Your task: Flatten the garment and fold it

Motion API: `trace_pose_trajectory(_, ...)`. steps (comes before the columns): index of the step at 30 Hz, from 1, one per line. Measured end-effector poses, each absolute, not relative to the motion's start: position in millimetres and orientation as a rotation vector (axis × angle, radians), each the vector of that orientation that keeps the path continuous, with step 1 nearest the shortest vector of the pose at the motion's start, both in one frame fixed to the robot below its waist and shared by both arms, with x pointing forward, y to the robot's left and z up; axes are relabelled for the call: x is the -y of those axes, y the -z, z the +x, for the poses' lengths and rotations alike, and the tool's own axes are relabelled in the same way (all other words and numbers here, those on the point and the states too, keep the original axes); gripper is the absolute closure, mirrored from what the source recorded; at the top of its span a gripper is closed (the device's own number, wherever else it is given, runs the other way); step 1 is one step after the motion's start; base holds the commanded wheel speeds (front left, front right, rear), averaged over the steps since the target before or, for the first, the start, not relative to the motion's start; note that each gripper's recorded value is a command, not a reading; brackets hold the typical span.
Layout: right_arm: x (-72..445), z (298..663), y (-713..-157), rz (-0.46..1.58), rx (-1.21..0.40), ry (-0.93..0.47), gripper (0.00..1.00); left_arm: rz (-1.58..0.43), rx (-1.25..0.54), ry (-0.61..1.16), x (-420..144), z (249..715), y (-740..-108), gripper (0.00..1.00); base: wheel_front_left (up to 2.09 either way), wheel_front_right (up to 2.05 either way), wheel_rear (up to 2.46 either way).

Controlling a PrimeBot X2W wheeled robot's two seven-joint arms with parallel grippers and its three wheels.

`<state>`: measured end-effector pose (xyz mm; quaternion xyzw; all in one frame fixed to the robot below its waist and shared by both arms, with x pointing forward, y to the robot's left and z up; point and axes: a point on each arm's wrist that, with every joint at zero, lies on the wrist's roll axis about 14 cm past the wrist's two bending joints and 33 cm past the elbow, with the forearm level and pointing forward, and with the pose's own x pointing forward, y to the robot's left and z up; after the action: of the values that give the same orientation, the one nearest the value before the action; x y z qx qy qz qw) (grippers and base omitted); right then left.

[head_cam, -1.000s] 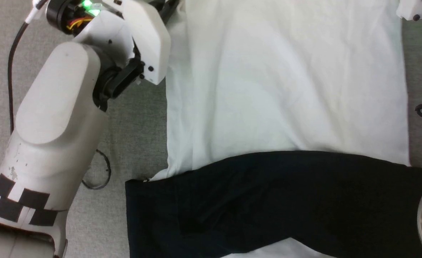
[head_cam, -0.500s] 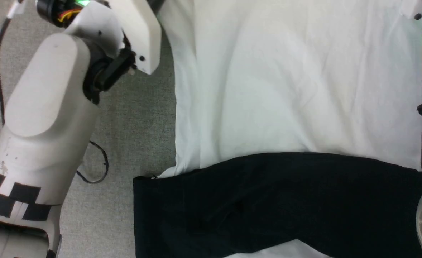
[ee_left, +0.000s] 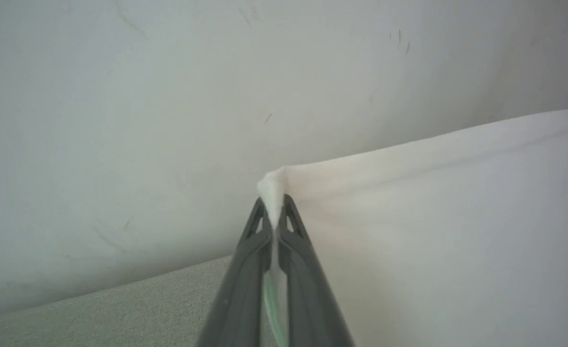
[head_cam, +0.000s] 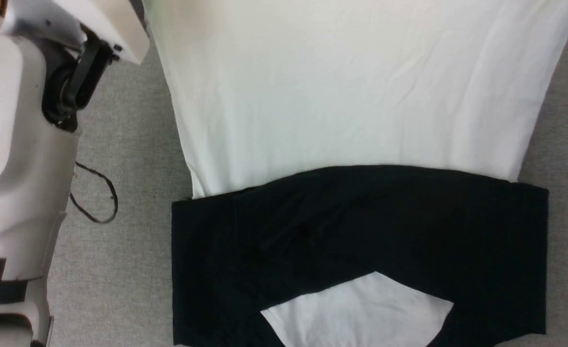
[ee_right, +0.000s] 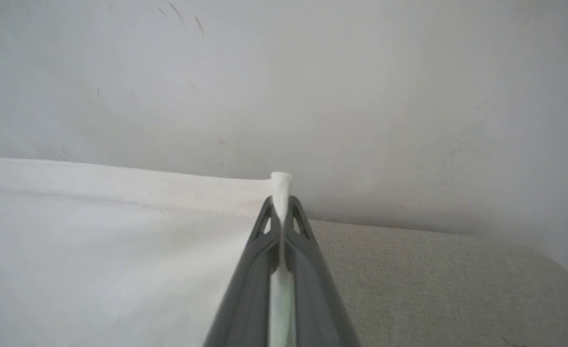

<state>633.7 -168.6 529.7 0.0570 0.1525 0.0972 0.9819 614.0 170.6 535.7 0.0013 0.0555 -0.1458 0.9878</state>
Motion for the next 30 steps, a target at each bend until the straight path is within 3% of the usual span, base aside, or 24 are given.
trace_pose_trajectory(8,183.3,579.5,-555.0,0.174,-0.239,-0.198,1.00,-0.039,-0.028,0.348,-160.4,566.5,-564.1,1.00,0.00,0.00,0.00)
trace_pose_trajectory(18,180.3,479.4,-567.0,0.311,-0.200,-0.232,1.00,-0.199,0.022,0.456,-138.9,457.4,-592.3,1.00,0.00,0.00,0.00)
trace_pose_trajectory(26,170.2,392.1,-542.5,0.458,-0.284,-0.263,1.00,-0.374,-0.109,0.456,-139.5,369.3,-566.3,1.00,0.00,0.00,0.00)
trace_pose_trajectory(30,164.4,352.6,-520.9,0.509,-0.377,-0.279,1.00,-0.486,-0.284,0.442,-138.0,323.1,-529.0,1.00,0.00,0.00,0.00)
